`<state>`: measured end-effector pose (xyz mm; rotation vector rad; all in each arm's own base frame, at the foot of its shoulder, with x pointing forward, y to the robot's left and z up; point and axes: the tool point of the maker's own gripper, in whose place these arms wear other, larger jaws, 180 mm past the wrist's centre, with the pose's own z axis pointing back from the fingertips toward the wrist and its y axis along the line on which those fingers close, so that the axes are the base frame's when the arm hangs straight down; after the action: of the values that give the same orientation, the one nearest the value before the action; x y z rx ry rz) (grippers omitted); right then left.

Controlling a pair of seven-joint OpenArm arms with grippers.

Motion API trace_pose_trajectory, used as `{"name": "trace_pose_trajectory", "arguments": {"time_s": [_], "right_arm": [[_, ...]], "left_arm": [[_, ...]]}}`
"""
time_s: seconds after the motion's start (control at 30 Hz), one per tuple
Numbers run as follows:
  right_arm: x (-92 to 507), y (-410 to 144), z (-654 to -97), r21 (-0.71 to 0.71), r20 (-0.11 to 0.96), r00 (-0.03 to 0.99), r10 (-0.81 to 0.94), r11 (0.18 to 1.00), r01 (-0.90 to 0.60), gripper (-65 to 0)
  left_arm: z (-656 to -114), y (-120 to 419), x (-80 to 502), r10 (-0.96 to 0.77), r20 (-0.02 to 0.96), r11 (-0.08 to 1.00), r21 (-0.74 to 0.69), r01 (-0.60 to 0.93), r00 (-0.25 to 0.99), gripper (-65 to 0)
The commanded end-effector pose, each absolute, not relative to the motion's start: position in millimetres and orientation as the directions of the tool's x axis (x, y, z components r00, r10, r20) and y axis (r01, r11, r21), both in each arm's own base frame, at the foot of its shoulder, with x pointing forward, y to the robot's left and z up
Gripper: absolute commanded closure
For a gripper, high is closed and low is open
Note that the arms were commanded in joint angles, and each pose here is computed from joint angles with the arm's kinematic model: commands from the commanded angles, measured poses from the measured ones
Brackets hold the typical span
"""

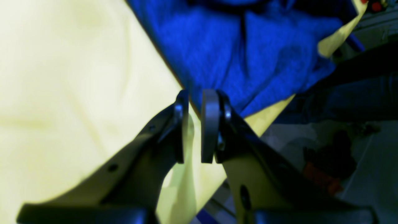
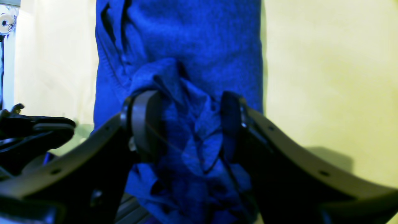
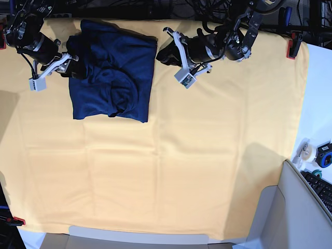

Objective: Fold the T-shirt properly
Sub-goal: 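Grasp the bundle's edge with the right gripper and lift it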

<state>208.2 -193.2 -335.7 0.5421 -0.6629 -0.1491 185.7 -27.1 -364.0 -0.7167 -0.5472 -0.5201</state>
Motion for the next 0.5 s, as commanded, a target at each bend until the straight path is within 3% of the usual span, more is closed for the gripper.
{"name": "trace_pose_trajectory", "arguments": {"time_s": [0.0, 0.23, 0.47], "right_arm": [[212, -193, -326, 0.522, 0.574, 0.765, -0.293, 0.850, -0.066, -30.7], [209, -164, -311, 0.483, 0.611, 0.773, -0.172, 0.855, -0.192, -30.7], [210, -165, -315, 0.445, 0.607, 0.784, -0.131, 0.873, -0.199, -30.7]], "left_arm": [[-354, -30, 192, -0.227, 0.655, 0.630, -0.466, 0.622, 0.721, -6.4], [-354, -30, 192, -0.226, 0.655, 0.631, -0.466, 0.621, 0.721, -6.4], [-354, -30, 192, -0.225, 0.655, 0.632, -0.465, 0.620, 0.721, -6.4]]}}
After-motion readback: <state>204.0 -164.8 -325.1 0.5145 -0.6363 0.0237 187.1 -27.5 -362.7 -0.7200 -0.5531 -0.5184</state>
